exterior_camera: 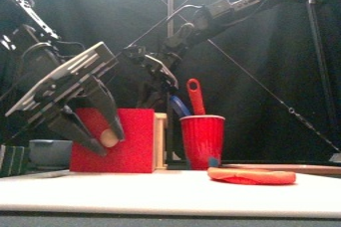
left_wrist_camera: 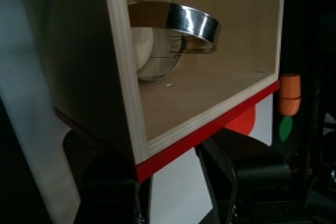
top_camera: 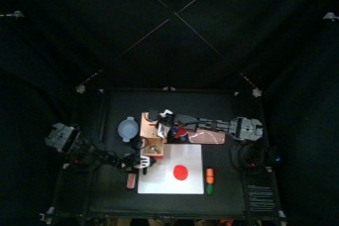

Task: Get the cutter from the drawer then cut the dough then place the extra dough in the bowl
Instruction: Place the cutter on the board

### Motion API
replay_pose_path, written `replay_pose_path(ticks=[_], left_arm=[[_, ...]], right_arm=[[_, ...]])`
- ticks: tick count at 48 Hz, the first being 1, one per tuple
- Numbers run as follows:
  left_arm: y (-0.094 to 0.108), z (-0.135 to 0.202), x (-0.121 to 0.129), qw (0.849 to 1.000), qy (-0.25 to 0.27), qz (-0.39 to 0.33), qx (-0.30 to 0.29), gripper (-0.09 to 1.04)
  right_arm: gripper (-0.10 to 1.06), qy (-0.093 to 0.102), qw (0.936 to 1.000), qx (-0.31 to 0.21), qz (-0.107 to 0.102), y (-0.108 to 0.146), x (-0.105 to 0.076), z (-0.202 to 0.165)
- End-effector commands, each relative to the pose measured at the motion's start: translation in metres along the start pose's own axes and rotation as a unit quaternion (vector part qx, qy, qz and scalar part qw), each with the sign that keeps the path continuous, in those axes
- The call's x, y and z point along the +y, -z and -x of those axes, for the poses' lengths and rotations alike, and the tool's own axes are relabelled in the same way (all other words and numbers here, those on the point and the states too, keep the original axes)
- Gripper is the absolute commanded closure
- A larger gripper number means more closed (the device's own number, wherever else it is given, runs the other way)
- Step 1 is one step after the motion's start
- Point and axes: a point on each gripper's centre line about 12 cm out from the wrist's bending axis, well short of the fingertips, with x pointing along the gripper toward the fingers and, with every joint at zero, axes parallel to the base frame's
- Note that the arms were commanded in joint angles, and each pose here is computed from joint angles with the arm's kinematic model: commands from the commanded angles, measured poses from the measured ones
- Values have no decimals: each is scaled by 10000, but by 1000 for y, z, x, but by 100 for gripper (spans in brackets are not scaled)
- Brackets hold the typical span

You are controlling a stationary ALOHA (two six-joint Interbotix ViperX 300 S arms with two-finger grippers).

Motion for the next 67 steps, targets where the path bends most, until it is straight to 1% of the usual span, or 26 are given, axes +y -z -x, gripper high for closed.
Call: replay_pose_path(ticks=[1,8,18,22,30,37,40,43,48,51,54,57,61,67], left_arm=[[0,3,-9,9999,133,15,7,17],[-2,10,-15,9996,285,-28,32,17],[-7,36,-25,9970,725,-143,234,17],[-10,46,-20,9956,839,-234,340,17],[-16,63,-6,9940,943,-341,442,17],[-27,79,-1,9877,1310,-773,362,17],[-31,88,2,9809,1561,-1125,297,18],[-39,95,4,9715,1824,-1509,150,18],[-55,101,10,9572,2079,-2009,-148,18],[-64,104,14,9478,2181,-2302,-338,18],[-72,106,15,9380,2271,-2565,-524,18],[-80,107,16,9300,2317,-2766,-701,18],[-92,107,20,9242,2279,-2926,-911,18],[-101,108,24,9219,2231,-2980,-1075,18]], right_arm=[[94,10,10000,76,0,2,-1,1],[94,9,10000,53,0,0,-1,1],[94,-20,9998,-190,74,-13,5,15],[94,-51,9993,-327,144,-22,10,22],[94,-105,9983,-532,215,-37,19,35],[93,-170,9972,-675,269,-44,26,59],[93,-258,9968,-709,276,-43,33,68],[91,-355,9960,-735,365,-39,44,75],[80,-512,9942,-786,528,-29,64,79],[69,-618,9924,-869,621,-23,79,76],[57,-707,9903,-1010,636,-20,92,74],[45,-770,9881,-1127,709,-18,102,72],[33,-831,9877,-1125,702,-16,109,68],[23,-829,9898,-953,662,-9,111,54]])
